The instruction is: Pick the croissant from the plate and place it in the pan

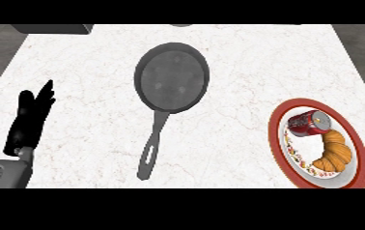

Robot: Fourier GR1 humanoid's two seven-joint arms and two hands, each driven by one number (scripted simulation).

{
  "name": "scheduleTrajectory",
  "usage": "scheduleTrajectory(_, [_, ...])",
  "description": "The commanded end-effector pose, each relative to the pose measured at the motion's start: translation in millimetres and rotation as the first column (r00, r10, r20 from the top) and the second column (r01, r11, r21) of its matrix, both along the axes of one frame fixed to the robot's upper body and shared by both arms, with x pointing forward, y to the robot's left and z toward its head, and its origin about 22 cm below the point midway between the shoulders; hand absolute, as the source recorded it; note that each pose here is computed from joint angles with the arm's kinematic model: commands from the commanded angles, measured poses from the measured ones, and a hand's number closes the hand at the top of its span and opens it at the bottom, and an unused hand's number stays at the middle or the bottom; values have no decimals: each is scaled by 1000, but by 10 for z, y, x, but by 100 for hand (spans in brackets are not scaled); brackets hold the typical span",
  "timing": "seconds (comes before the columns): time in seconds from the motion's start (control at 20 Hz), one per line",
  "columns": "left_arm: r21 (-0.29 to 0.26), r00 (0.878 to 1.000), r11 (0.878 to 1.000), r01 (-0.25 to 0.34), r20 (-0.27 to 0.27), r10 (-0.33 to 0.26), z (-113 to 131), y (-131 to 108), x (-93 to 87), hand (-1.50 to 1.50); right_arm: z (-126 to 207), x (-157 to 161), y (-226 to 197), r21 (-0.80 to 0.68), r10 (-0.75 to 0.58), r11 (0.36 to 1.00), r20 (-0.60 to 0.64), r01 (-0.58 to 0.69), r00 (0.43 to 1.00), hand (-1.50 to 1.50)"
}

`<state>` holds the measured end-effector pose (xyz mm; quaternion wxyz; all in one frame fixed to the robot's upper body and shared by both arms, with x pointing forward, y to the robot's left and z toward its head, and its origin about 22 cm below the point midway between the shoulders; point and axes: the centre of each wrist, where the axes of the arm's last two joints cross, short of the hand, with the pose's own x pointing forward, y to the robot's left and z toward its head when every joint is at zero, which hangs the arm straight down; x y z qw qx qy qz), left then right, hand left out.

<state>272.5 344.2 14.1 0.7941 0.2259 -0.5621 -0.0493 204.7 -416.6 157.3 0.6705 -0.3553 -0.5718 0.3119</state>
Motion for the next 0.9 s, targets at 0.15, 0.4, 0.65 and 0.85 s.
scheduleTrajectory(0.15, [-6,1000,1000,2,1,-2,24,-50,2,0,3,199,490,-207,-31,978,-237,-19,971,-150])
scheduleTrajectory(0.4, [0,1000,1000,-12,-7,12,-14,88,-111,0,-260,172,588,-244,-32,967,-389,-69,921,-150])
scheduleTrajectory(0.65, [0,1000,1000,-19,-8,19,57,83,-154,0,-368,332,820,-254,-52,966,-384,-51,922,-150])
scheduleTrajectory(0.85, [0,1000,1000,-4,0,4,-47,-16,-47,0,-617,315,739,-293,-73,955,-395,-51,916,-150])
